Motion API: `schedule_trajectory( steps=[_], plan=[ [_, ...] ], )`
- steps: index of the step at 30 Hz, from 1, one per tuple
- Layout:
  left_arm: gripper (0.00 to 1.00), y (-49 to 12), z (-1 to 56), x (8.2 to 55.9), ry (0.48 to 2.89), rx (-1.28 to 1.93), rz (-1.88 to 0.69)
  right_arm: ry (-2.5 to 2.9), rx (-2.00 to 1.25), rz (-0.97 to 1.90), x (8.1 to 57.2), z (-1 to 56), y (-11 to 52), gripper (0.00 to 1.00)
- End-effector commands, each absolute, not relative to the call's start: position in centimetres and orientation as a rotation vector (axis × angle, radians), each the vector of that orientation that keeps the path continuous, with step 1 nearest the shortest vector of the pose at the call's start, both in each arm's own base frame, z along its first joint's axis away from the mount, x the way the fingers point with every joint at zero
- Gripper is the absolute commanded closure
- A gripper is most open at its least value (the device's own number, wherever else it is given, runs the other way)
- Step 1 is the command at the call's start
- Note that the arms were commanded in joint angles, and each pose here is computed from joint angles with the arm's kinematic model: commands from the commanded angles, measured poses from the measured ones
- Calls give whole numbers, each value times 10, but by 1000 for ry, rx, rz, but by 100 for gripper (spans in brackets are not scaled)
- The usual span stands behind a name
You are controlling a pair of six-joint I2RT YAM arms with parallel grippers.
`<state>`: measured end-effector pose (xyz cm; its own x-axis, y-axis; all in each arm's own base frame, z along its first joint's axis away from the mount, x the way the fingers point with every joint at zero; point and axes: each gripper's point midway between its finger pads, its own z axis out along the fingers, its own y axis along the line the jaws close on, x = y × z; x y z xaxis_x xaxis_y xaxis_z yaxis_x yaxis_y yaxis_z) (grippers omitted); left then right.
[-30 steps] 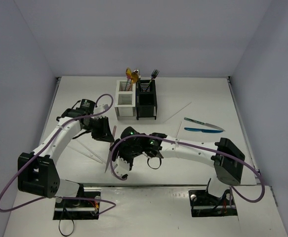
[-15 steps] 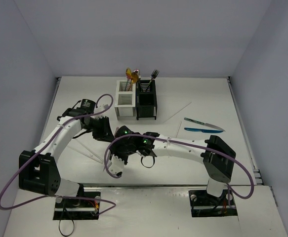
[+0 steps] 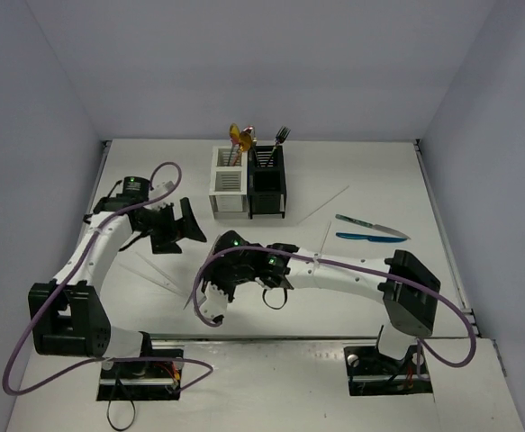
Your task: Sort the eating utensils into containers
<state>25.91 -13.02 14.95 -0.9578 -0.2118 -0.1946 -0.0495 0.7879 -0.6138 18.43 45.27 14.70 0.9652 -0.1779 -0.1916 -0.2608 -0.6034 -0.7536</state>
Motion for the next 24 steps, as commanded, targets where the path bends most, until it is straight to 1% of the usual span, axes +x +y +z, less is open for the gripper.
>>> schedule_trajectory(
  steps=[1,3,5,8,10,12,13,14,16,17,18,21,24],
  plan=[
    [10,-75,196,305,2482,-315,-788,333,-2018,163,175,227,449,100],
    [10,-40,208,320,2401,-427,-724,393,-1971,199,177,237,445,100],
    [10,-9,221,331,2313,-516,-680,524,-1813,261,192,268,438,100],
    [10,14,232,337,2219,-570,-656,679,-1511,332,228,316,421,100],
    [10,19,232,337,2191,-577,-649,822,-1301,403,256,341,408,100],
    [10,18,228,337,2174,-581,-652,943,-1059,401,296,370,393,100],
    [10,19,232,339,2154,-574,-654,948,-983,362,308,383,389,100],
    [10,19,229,341,2143,-576,-658,1015,-827,377,332,391,382,100],
    [10,18,225,343,2141,-590,-674,1075,-599,383,363,419,370,100],
    [10,17,224,343,2143,-592,-679,1101,-533,388,374,423,367,100],
    [10,17,220,343,2151,-597,-686,1165,-440,387,392,413,365,100],
    [10,17,213,342,2167,-601,-686,1238,-252,366,425,408,362,100],
    [10,16,208,340,2169,-595,-686,1265,-129,353,446,407,364,100]
  ],
)
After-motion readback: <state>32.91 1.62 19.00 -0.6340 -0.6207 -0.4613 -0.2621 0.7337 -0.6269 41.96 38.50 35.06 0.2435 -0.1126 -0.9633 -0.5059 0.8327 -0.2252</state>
